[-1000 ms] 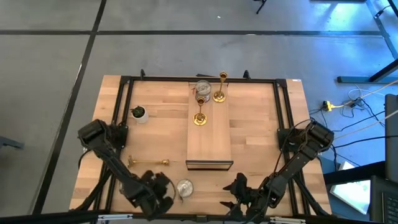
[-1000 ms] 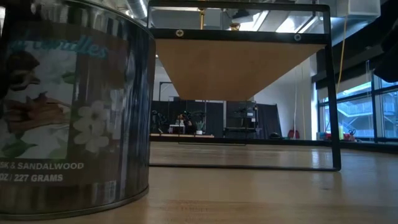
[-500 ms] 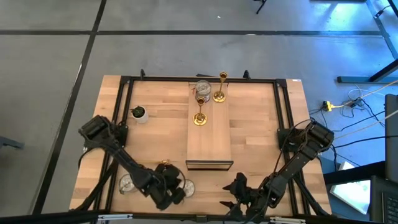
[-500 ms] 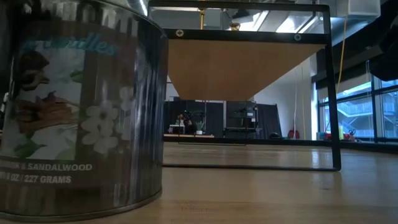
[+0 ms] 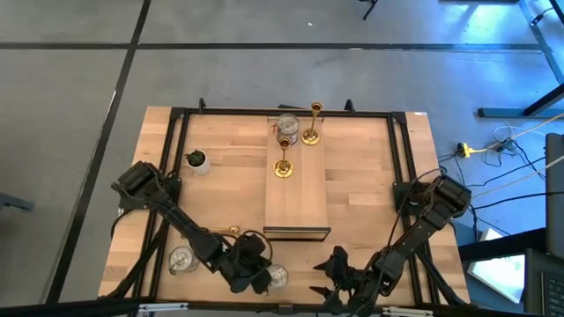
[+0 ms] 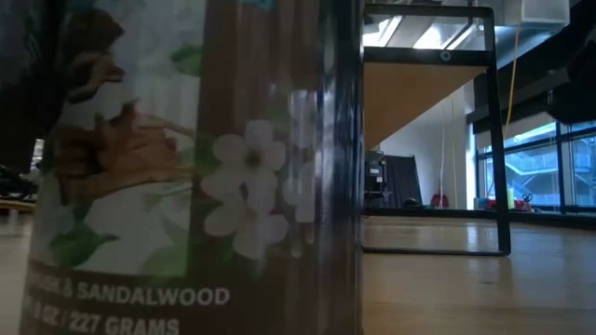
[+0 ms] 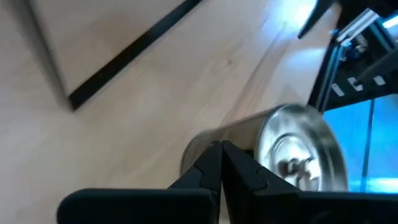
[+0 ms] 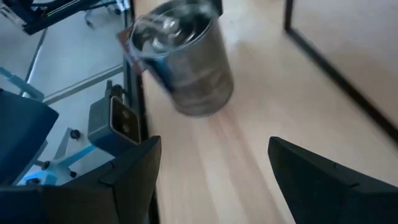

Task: Pick & Place candle stick holders
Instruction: Put the right scented candle on the shelf

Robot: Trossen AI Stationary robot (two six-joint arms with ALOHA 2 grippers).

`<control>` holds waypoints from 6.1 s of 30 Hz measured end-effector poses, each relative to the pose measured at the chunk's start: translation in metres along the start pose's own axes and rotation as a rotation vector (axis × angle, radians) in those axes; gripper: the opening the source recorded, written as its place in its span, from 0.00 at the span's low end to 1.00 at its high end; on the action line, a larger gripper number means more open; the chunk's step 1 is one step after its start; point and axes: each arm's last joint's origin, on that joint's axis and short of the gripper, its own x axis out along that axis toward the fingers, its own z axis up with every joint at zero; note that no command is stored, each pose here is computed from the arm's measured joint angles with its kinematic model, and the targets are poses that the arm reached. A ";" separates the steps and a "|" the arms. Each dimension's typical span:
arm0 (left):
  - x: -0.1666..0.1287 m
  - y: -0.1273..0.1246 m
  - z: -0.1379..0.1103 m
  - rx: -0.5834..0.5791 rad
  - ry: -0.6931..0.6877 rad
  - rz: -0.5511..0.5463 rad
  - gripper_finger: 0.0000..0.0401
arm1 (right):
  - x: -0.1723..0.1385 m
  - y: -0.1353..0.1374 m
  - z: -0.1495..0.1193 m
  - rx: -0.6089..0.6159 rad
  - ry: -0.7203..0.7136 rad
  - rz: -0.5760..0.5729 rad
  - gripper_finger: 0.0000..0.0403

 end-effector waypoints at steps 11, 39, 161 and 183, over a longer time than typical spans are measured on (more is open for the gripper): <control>-0.013 -0.001 -0.024 -0.079 0.051 0.006 0.00 | 0.031 -0.001 -0.013 -0.141 -0.087 0.000 0.74; -0.008 0.005 -0.024 -0.143 0.035 -0.011 0.00 | 0.052 -0.008 0.013 -0.177 -0.038 0.106 0.91; 0.016 0.006 -0.024 -0.101 0.266 0.143 0.00 | 0.104 -0.030 0.005 0.014 -0.059 0.139 0.98; 0.052 -0.003 0.018 -0.087 0.204 -0.099 0.00 | 0.102 -0.028 0.005 0.020 -0.053 0.164 0.98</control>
